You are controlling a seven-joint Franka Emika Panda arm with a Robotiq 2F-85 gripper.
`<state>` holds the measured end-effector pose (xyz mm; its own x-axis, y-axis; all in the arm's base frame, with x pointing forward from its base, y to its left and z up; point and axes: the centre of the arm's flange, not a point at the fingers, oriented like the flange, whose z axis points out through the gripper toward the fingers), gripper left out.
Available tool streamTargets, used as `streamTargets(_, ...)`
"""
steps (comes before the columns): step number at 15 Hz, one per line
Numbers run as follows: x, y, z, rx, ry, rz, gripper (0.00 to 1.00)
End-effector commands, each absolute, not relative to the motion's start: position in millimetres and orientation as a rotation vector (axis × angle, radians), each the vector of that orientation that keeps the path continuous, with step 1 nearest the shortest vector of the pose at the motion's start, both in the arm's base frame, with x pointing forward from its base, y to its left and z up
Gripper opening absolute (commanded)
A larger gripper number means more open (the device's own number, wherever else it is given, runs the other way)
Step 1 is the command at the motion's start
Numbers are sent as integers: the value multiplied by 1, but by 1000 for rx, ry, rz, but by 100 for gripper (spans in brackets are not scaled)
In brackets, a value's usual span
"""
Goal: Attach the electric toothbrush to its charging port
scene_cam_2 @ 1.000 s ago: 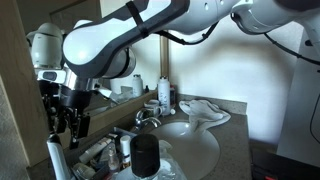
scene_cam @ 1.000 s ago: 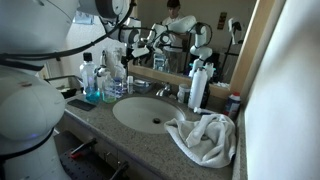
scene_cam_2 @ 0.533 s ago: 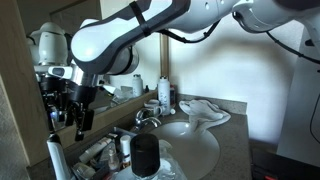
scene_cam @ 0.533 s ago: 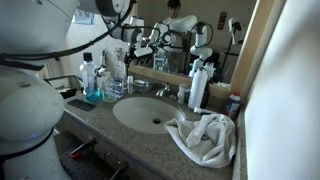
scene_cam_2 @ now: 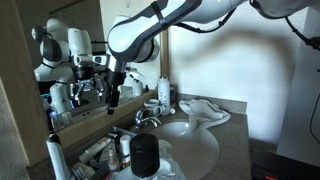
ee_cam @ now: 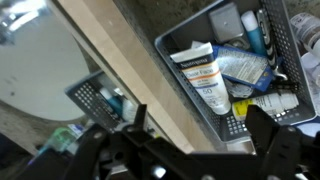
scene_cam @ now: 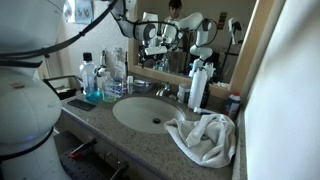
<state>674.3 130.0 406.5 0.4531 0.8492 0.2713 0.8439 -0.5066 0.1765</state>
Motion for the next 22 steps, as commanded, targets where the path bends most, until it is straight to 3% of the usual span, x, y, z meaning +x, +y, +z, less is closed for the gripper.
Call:
streamTargets(1,634,75,443,2763,1257,490,100)
streamTargets(14,553,-39,505,2980,157,259,100)
streamTargets(22,530,-55,510,3020,-130,225,100)
